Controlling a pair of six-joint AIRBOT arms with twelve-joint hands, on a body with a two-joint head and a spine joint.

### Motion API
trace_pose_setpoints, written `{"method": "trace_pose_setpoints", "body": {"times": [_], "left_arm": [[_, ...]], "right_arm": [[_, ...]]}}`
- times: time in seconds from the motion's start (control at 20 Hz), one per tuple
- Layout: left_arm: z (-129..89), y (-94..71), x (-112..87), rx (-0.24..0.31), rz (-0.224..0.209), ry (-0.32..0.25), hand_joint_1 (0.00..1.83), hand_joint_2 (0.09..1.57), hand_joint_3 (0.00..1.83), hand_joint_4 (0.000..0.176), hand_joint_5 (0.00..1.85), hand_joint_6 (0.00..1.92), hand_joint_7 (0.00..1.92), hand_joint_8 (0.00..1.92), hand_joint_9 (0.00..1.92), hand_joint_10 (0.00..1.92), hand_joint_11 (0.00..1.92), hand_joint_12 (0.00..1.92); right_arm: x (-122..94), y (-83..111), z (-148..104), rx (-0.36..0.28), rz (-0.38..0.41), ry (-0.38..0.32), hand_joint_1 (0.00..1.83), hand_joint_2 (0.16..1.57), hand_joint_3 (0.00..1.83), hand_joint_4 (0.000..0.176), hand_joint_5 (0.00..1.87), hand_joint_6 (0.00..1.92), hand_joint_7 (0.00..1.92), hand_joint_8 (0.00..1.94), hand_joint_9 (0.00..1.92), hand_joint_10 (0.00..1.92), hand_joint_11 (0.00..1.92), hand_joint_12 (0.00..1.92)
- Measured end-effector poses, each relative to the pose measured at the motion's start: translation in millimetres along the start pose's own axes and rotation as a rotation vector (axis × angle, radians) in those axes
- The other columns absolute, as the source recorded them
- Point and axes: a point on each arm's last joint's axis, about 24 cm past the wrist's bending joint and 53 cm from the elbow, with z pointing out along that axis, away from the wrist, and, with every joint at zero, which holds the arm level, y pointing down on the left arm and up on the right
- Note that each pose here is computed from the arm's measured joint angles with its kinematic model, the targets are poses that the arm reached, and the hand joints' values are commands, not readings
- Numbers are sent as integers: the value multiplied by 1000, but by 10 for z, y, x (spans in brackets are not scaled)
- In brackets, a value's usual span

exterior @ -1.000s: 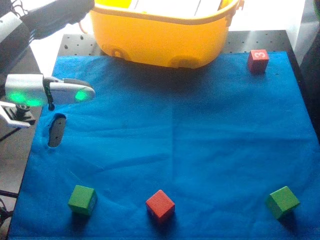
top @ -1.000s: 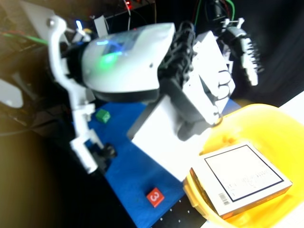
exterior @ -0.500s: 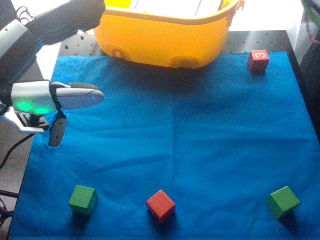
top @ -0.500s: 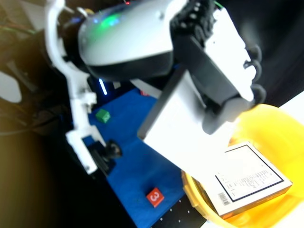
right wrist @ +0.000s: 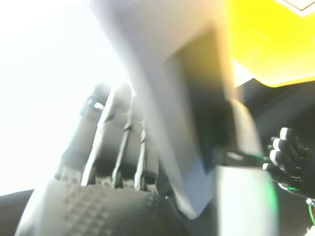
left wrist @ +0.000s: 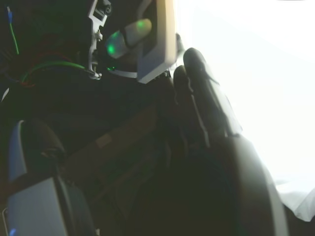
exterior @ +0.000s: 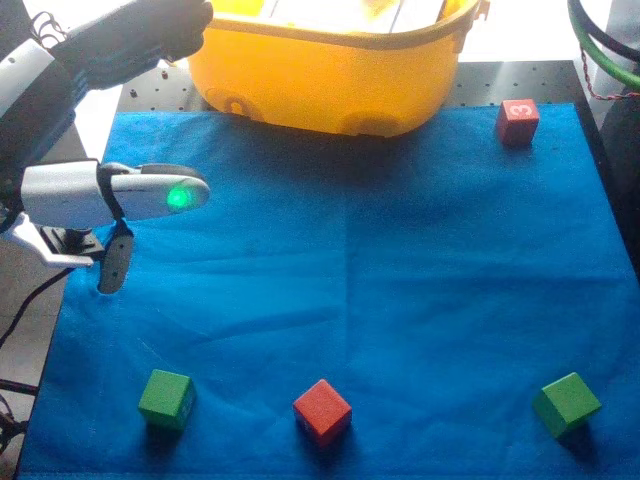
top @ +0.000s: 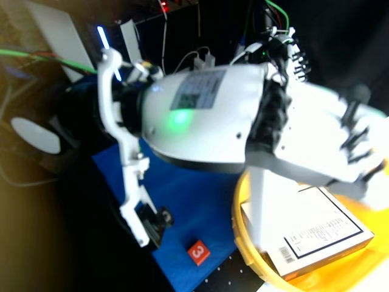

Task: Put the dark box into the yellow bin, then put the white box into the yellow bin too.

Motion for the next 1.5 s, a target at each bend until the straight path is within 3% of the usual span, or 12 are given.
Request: {"method": "trace_pose_setpoints", "body": {"times": [0.2,0.55,0.8,1.0,1.15,1.3,1.4,1.5], "left_arm": [[0,0,5,1,-2,-1,847,856,8,0,246,0,385,2,403,2,407,69],[0,-4,-9,3,-3,-7,865,840,0,0,255,13,356,9,388,12,419,69],[-2,17,-114,-6,-2,-43,836,873,11,0,229,1,329,2,375,4,394,55],[-17,-40,-344,-10,29,-80,891,904,13,0,240,3,319,0,328,0,322,23],[-39,-140,-585,2,57,-129,863,902,6,0,222,3,316,7,328,2,314,20],[-53,-254,-685,21,80,-143,975,856,0,0,259,3,320,0,331,0,298,12],[-72,-332,-775,26,110,-152,996,854,0,0,296,15,329,8,332,6,301,13],[-94,-422,-948,35,137,-184,893,858,0,0,267,2,336,6,329,2,291,8]], "right_arm": [[-9,-3,-7,-1,-3,0,743,780,0,176,12,0,291,3,210,0,210,56],[-46,-5,-46,-1,-5,-3,771,789,1,176,16,5,277,0,212,4,213,54],[-92,37,-132,-6,1,-2,801,841,21,176,14,0,276,2,204,3,180,38],[-151,42,-214,-8,-6,0,751,863,15,176,0,0,189,0,143,3,129,13],[-307,-46,-351,12,-20,-12,812,875,13,176,0,0,176,0,121,0,108,3],[-449,-98,-499,29,-26,-21,753,940,25,176,0,0,112,0,40,0,45,2],[-498,-96,-563,32,-29,-23,818,922,9,176,0,0,116,2,31,1,45,4],[-532,-68,-630,27,-42,-20,851,939,10,172,0,0,116,6,17,6,7,0]]}}
